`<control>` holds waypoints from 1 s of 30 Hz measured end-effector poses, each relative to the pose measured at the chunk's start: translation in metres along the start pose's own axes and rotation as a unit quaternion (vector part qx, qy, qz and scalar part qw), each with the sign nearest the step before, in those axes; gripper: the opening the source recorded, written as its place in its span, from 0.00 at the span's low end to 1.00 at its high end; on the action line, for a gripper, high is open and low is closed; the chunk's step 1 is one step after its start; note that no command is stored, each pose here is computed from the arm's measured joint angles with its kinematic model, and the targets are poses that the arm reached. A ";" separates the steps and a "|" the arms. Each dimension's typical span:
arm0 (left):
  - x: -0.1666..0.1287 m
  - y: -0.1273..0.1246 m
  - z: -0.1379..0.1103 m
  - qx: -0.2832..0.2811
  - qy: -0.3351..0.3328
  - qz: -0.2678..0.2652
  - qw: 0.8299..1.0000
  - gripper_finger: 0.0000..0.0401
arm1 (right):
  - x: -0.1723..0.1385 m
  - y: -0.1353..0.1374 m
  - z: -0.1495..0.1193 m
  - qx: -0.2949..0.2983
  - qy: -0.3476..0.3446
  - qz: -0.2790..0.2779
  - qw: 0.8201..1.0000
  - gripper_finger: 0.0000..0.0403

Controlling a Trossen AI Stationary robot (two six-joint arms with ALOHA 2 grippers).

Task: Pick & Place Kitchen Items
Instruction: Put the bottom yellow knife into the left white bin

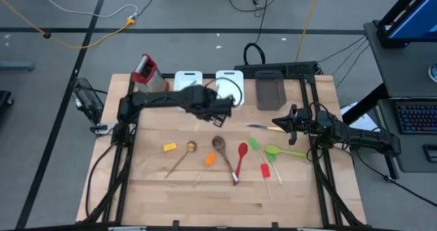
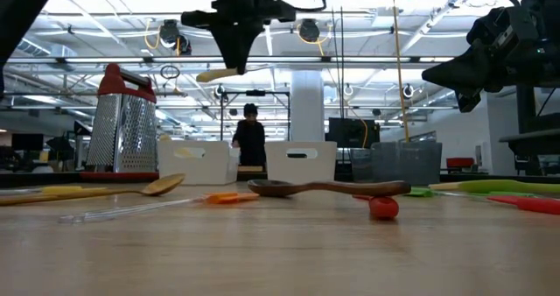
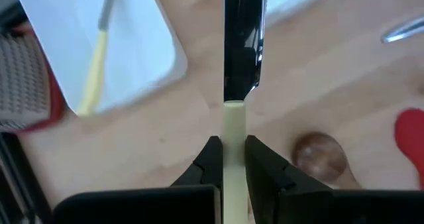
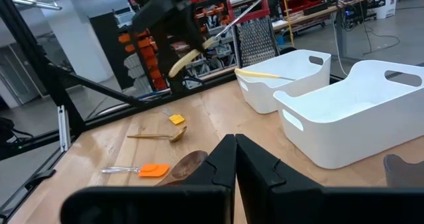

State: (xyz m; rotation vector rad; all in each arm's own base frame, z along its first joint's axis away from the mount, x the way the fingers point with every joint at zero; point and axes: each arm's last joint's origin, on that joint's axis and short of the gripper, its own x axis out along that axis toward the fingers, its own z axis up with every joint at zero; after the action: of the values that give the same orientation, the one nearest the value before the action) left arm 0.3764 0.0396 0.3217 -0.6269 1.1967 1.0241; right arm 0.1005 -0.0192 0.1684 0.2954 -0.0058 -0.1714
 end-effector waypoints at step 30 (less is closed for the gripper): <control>0.053 0.112 0.099 -0.064 0.146 -0.060 0.985 0.06 | 0.000 0.000 0.000 0.000 0.000 0.000 1.000 0.01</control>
State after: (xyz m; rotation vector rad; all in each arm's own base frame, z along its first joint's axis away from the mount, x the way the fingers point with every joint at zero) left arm 0.3227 0.1885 0.3120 -0.9641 1.3356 0.9331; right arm 0.1005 -0.0192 0.1685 0.2956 -0.0060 -0.1711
